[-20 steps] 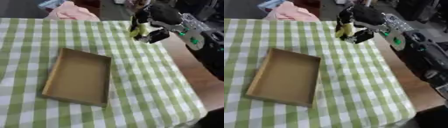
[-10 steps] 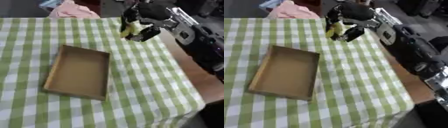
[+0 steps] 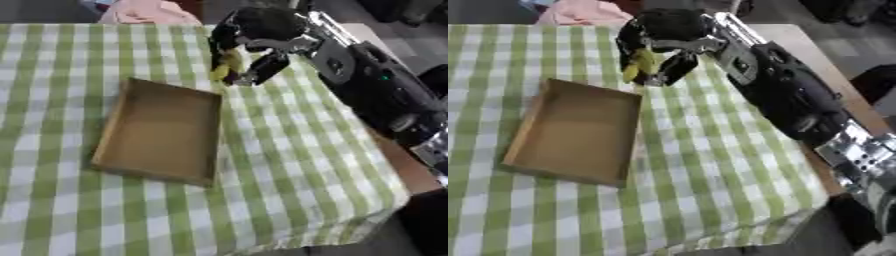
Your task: Pick up objects on the table and place them in the box.
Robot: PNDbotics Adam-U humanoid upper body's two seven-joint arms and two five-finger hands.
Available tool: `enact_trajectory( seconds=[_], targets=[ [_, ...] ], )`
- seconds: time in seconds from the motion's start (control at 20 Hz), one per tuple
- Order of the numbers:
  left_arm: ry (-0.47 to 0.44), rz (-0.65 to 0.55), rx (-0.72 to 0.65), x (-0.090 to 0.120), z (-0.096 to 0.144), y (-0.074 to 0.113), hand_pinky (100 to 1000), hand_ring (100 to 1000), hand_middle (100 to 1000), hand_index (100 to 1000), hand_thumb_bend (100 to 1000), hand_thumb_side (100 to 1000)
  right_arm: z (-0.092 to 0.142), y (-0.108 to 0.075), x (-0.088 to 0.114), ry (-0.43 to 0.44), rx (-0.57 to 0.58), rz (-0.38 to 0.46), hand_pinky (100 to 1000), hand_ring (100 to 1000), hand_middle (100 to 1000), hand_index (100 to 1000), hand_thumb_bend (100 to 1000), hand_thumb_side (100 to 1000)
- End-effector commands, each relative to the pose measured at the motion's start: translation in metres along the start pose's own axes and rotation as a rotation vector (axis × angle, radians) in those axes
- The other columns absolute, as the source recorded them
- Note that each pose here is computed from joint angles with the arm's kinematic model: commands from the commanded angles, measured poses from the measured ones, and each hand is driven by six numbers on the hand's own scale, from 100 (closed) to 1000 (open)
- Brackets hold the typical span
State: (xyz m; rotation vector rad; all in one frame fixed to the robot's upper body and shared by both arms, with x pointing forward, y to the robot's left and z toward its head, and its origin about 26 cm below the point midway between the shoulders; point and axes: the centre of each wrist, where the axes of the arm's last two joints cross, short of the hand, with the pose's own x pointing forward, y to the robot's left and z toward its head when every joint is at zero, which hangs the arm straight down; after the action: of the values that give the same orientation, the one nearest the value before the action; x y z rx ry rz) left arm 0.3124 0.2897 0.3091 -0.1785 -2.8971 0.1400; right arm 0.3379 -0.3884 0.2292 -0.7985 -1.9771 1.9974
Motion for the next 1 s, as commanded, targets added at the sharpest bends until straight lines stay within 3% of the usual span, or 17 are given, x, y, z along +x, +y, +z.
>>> enact_trajectory(
  seconds=[0.05,0.45,0.8,1.0],
  targets=[
    [-0.044,-0.004,-0.024,0.008,-0.010,-0.003,603,750,758,610,149,519,-0.008,-0.014,0.001,0.001,0.013,0.072,394,528,487,611,100,100],
    [-0.067,0.020,-0.031,0.009,-0.015,-0.006,603,752,760,606,135,536,-0.026,-0.010,-0.002,0.065,0.046,0.151,398,540,489,612,100,100],
    [-0.063,0.043,-0.030,0.008,-0.016,-0.010,685,752,760,609,146,532,-0.035,0.010,-0.002,0.123,0.087,0.167,399,546,492,614,100,100],
    [-0.062,0.056,-0.025,0.007,-0.016,-0.013,688,751,759,612,153,526,-0.042,0.025,-0.002,0.165,0.114,0.145,404,556,497,618,100,100]
  ],
)
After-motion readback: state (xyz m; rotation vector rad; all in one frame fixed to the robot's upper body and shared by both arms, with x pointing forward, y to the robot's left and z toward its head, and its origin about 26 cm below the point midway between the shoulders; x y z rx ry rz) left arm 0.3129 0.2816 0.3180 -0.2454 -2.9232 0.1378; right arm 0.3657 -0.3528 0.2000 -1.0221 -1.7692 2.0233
